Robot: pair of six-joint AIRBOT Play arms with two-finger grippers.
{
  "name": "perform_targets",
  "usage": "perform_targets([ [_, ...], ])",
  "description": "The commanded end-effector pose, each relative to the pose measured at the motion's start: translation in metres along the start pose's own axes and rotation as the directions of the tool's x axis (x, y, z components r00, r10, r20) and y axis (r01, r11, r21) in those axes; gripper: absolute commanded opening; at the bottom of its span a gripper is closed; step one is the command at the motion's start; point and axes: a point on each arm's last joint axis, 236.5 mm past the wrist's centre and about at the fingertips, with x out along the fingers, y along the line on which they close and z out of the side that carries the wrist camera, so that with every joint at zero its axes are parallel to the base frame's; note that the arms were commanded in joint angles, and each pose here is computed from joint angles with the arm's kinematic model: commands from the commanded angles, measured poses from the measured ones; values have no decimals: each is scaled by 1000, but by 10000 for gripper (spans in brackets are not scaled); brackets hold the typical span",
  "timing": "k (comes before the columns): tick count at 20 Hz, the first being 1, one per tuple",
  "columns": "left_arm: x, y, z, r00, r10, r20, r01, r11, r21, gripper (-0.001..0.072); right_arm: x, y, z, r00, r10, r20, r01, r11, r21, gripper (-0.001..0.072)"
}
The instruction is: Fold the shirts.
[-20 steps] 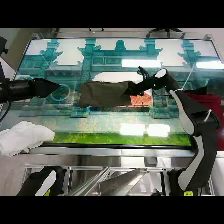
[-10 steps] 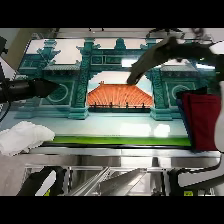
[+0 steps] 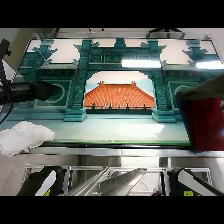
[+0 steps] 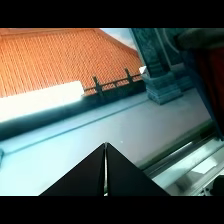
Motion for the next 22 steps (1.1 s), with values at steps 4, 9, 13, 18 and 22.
perform_targets([
  [4, 0, -4, -13, 998, -19, -57, 19, 1000, -1, 20, 12, -139, -127, 946, -319, -54, 321, 901, 291, 17],
  [9, 0, -5, -17, 997, -23, -70, 23, 1000, -1, 20, 41, -185, -198, 918, -360, -163, 395, 845, 361, 27],
  [13, 0, -5, -17, 997, -23, -71, 23, 1000, -1, 20, 44, -186, -208, 910, -353, -217, 408, 856, 317, 710],
  [18, 0, -5, -16, 997, -23, -69, 23, 1000, -1, 20, 24, -159, -167, 948, -308, -84, 319, 910, 264, 708],
  [22, -2, -3, -1, 1000, -6, -8, 6, 1000, 5, 20, 21, -53, -134, 996, 21, 83, -31, 992, 124, 20],
])
